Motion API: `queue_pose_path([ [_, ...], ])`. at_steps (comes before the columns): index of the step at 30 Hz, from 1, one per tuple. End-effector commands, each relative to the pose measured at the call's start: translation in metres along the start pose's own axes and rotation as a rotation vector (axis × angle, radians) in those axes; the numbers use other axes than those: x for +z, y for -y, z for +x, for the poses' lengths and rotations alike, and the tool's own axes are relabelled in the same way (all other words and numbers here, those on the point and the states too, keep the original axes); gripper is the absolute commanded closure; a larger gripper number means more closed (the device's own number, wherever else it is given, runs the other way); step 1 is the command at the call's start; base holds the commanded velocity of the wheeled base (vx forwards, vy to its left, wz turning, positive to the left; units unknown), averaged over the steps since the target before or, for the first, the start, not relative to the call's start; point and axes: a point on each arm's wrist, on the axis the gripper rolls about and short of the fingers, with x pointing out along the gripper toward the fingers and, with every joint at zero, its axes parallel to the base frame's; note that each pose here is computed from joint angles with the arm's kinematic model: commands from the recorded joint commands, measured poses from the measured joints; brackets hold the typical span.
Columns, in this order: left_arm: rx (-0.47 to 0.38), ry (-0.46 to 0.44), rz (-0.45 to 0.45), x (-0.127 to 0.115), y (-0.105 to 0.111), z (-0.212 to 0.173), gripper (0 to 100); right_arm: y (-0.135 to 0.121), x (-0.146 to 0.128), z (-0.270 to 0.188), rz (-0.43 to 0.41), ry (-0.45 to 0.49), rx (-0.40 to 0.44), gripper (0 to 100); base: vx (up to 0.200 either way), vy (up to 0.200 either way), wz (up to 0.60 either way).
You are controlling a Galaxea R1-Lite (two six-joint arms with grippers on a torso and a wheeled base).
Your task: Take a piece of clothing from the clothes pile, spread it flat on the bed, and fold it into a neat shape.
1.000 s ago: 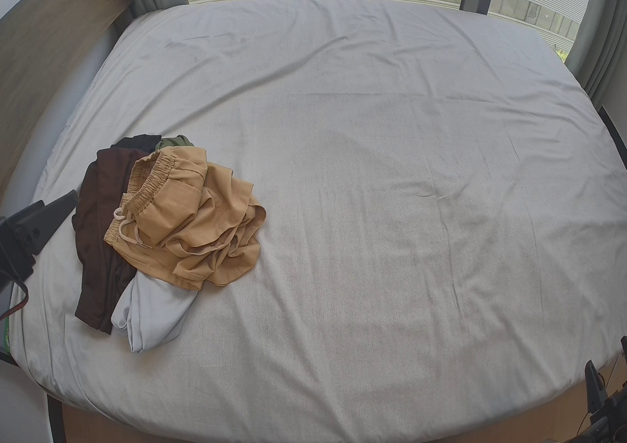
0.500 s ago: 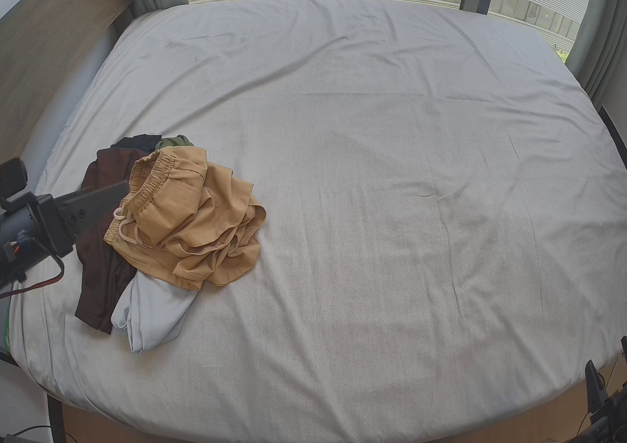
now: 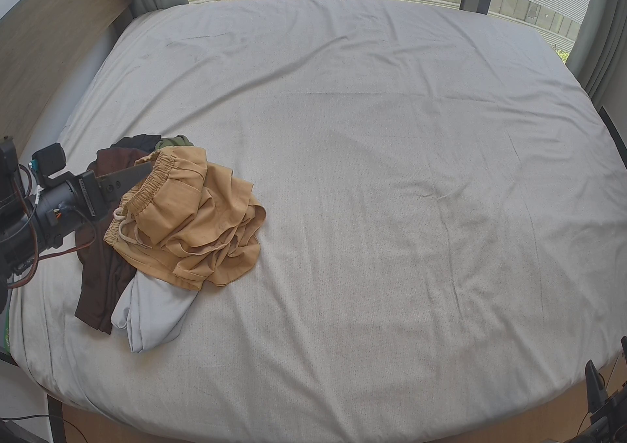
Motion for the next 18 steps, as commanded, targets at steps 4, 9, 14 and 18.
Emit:
queue_pose_path([
  [4, 0.028, -0.045, -0.022, -0.007, -0.018, 0.025, 0, 0.000, -0.005, 0.000, 0.000, -0.001, 0.000, 0, 0.000, 0.000, 0.00],
  [9, 0.028, -0.052, -0.027, -0.007, -0.023, 0.036, 0, 0.000, -0.005, 0.000, 0.000, -0.001, 0.000, 0, 0.000, 0.000, 0.00],
  [14, 0.037, -0.061, -0.031, -0.008, -0.031, 0.048, 0, 0.000, -0.005, 0.000, 0.000, -0.001, 0.000, 0, 0.000, 0.000, 0.00],
  [18, 0.036, -0.065, -0.035, -0.008, -0.033, 0.054, 0, 0.000, -0.005, 0.000, 0.000, -0.001, 0.000, 0, 0.000, 0.000, 0.00],
])
